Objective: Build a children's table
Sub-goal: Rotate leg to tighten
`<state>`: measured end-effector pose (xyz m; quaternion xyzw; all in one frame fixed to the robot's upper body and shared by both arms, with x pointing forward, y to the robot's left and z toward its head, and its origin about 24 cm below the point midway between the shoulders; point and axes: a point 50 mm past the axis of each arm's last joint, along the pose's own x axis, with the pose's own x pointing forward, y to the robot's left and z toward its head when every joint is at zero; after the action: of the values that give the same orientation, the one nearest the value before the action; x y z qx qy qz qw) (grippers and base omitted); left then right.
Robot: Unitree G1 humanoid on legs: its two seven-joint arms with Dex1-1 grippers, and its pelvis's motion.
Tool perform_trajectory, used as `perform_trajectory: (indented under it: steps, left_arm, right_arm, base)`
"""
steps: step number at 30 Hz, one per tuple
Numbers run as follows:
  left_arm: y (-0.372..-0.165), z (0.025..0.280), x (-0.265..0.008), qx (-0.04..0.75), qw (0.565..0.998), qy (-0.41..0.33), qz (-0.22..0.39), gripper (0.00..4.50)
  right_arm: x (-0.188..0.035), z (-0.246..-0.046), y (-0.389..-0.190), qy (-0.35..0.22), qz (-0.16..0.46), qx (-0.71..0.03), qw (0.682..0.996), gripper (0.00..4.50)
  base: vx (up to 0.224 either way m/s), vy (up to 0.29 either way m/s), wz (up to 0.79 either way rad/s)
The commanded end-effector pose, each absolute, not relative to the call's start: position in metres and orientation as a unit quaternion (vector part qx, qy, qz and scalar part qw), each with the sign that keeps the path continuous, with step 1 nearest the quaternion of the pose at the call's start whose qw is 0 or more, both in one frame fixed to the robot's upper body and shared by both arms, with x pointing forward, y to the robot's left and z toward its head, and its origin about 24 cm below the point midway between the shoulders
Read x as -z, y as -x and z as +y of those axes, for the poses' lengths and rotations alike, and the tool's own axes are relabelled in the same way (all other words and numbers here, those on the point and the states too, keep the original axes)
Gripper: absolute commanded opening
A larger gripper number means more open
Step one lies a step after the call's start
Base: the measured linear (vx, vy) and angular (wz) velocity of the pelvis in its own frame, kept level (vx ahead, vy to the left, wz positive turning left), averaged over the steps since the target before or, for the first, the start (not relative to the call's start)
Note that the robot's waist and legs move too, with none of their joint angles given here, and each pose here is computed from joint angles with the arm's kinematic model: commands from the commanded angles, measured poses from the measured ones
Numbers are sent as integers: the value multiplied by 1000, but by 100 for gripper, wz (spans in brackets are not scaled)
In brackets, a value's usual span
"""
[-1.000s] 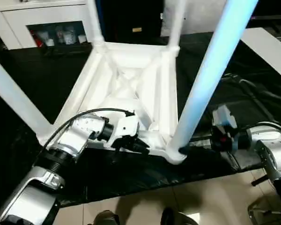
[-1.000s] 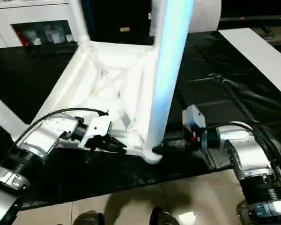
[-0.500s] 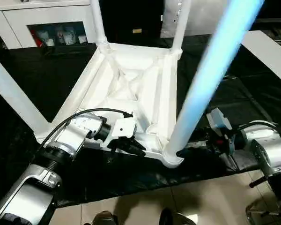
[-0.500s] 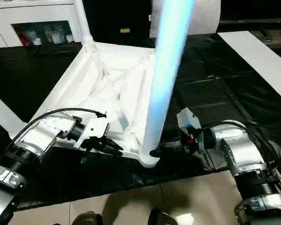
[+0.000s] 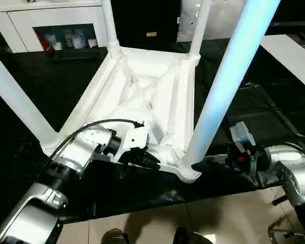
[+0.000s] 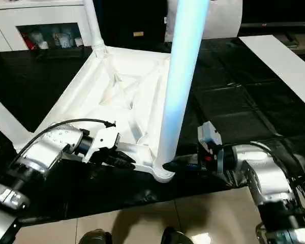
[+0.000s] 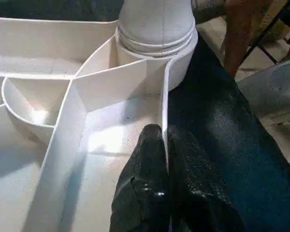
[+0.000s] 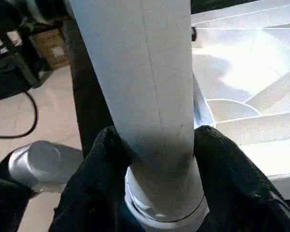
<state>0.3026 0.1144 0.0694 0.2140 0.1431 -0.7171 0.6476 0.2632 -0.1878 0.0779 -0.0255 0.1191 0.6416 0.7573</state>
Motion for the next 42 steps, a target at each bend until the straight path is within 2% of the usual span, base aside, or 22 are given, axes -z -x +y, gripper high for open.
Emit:
perform_trajectory:
  steps: [1, 4, 5, 6, 7, 8, 9, 10, 14, 15, 16, 17, 19, 20, 22, 25, 29, 33, 36, 37, 40, 42]
  left_arm:
    - [-300, 95, -73, 724, 648, -207, 114, 0]
    - [-304, 90, -74, 704, 672, -200, 114, 0]
    - [-306, 87, -76, 690, 688, -196, 112, 0]
    - [-310, 79, -79, 664, 716, -189, 108, 0]
    - [-310, 79, -79, 663, 716, -189, 108, 0]
    - [-311, 75, -80, 654, 726, -183, 107, 0]
    - [-314, 66, -83, 631, 750, -169, 105, 0]
    - [-314, 66, -83, 631, 750, -169, 105, 0]
    - [-321, 45, -89, 580, 798, -134, 99, 0]
    - [-326, 35, -92, 551, 819, -127, 94, 0]
    - [-326, 35, -92, 551, 819, -127, 94, 0]
    - [-327, 32, -93, 539, 828, -127, 91, 0]
    - [-331, 24, -95, 515, 843, -133, 83, 0]
    - [-332, 23, -96, 508, 847, -134, 82, 0]
    - [-334, 22, -99, 497, 853, -144, 75, 0]
    - [-335, 26, -99, 488, 856, -153, 77, 0]
    - [-335, 38, -95, 490, 850, -171, 83, 0]
    - [-335, 45, -94, 499, 843, -182, 83, 0]
    - [-332, 58, -89, 539, 814, -198, 86, 0]
    - [-331, 62, -88, 554, 802, -206, 85, 0]
    - [-329, 68, -85, 573, 786, -214, 90, 0]
    - [-324, 75, -83, 612, 754, -221, 92, 0]
  right_arm:
    - [-75, -173, -262, 3, 117, -646, 754, 188]
    - [-73, -168, -264, -2, 112, -615, 781, 188]
    - [-71, -164, -267, 2, 107, -590, 800, 188]
    - [-67, -156, -273, 2, 101, -542, 834, 188]
    - [-67, -155, -273, 2, 101, -539, 836, 188]
    - [-65, -152, -277, 0, 102, -514, 852, 188]
    - [-64, -144, -286, -19, 98, -461, 882, 187]
    - [-64, -144, -286, -19, 98, -461, 882, 187]
    - [-67, -122, -308, -56, 85, -355, 929, 186]
    - [-69, -113, -321, -74, 88, -289, 951, 186]
    - [-69, -113, -321, -74, 88, -289, 951, 186]
    - [-70, -110, -326, -79, 91, -258, 959, 186]
    - [-74, -101, -332, -97, 83, -236, 963, 186]
    - [-75, -99, -333, -97, 79, -234, 964, 221]
    - [-79, -100, -334, -89, 57, -231, 967, 256]
    - [-82, -107, -334, -84, 39, -221, 971, 275]
    - [-87, -125, -328, -51, 10, -247, 968, 324]
    - [-88, -139, -323, -33, 4, -273, 961, 351]
    - [-91, -164, -313, 11, 6, -338, 941, 367]
    - [-93, -171, -310, 24, 6, -360, 933, 391]
    - [-95, -180, -307, 35, 11, -391, 920, 412]
    - [-99, -187, -300, 52, 21, -440, 896, 425]
  base:
    - [0, 0, 0]
    - [0, 0, 0]
    - [0, 0, 0]
    - [0, 0, 0]
    - [0, 0, 0]
    - [0, 0, 0]
    - [0, 0, 0]
    - [0, 0, 0]
    - [0, 0, 0]
    - [0, 0, 0]
    - [14, -14, -26]
    - [55, 66, -47]
    - [52, 53, -38]
    - [0, 0, 0]
    - [30, -13, -3]
    - [41, -9, -14]
    - [0, 0, 0]
    - [0, 0, 0]
    - [0, 0, 0]
    - [0, 0, 0]
    - [0, 0, 0]
    - [0, 0, 0]
